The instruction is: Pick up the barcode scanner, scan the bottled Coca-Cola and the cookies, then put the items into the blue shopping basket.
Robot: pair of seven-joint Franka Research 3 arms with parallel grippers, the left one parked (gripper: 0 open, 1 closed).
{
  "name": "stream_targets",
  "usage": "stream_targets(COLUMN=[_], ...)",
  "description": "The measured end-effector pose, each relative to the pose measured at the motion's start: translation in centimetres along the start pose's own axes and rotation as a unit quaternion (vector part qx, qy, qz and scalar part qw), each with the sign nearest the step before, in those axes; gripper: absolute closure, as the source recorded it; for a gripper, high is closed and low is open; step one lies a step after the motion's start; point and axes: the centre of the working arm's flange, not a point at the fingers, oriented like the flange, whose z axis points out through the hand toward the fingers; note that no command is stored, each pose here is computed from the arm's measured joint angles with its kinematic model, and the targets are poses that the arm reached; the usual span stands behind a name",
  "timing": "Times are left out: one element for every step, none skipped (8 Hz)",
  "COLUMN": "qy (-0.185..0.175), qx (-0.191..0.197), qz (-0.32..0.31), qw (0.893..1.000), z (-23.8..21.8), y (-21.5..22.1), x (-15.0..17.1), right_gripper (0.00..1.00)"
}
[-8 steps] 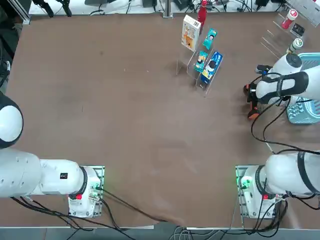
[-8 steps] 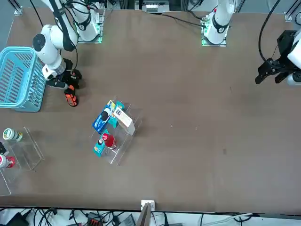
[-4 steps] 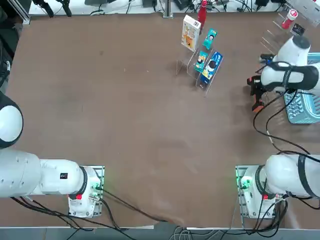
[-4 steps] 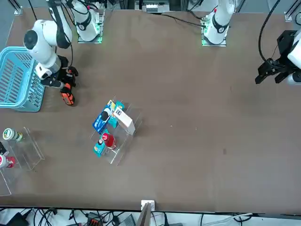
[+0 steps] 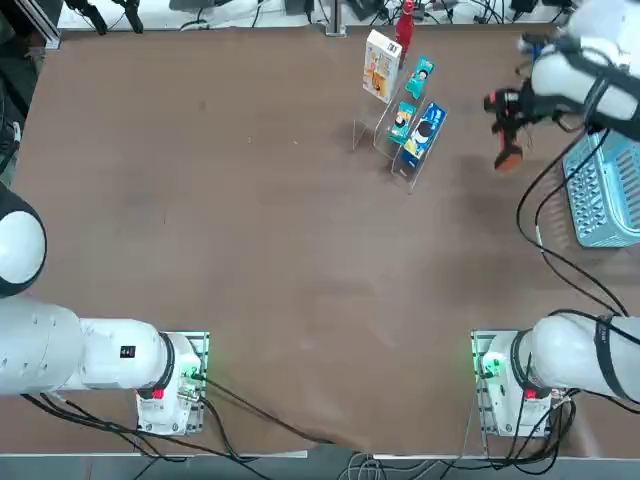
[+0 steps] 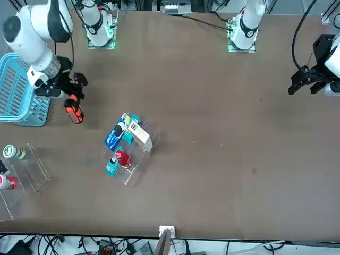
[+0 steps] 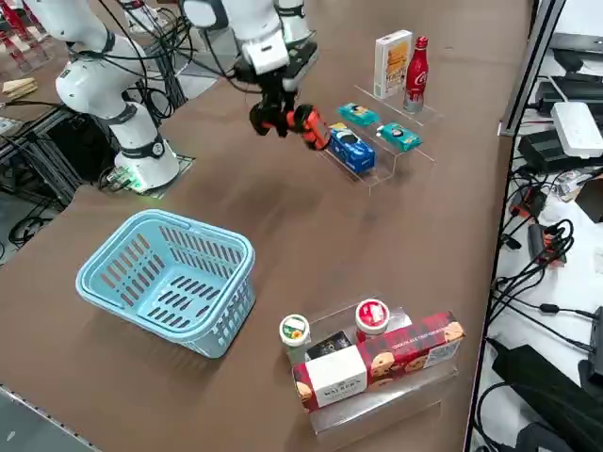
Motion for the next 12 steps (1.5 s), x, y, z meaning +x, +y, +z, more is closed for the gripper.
stream_targets(qy=[-0.004, -0.010, -0.016, -0.018, -0.013, -0.010, -0.007, -0.001, 0.001, -0.001, -0.009, -0.020], qx=[0.041, 0.087, 0.142, 0.205, 0.252, 0.277, 0.298, 0.318, 0.329, 0.334, 0.342, 0.351], qz=[0.012, 0.033, 0.051, 0.060, 0.068, 0.080, 0.097, 0.105, 0.107, 0.108, 0.108, 0.111], qw=[0.999, 0.996, 0.988, 0.977, 0.965, 0.957, 0.949, 0.942, 0.938, 0.936, 0.933, 0.929], z=[-1.5, -1.9, -1.0, 0.5, 2.1, 3.2, 3.9, 4.0, 4.0, 4.0, 4.0, 4.0], y=[-1.8, -2.7, -2.5, -1.7, -0.4, 0.8, 1.5, 1.9, 1.9, 2.0, 2.0, 2.5], x=[1.5, 3.1, 4.4, 5.5, 6.3, 6.7, 7.0, 7.1, 7.2, 7.1, 7.0, 6.8], right_gripper=[0.57, 0.57, 0.57, 0.57, 0.57, 0.57, 0.57, 0.57, 0.57, 0.57, 0.57, 0.57])
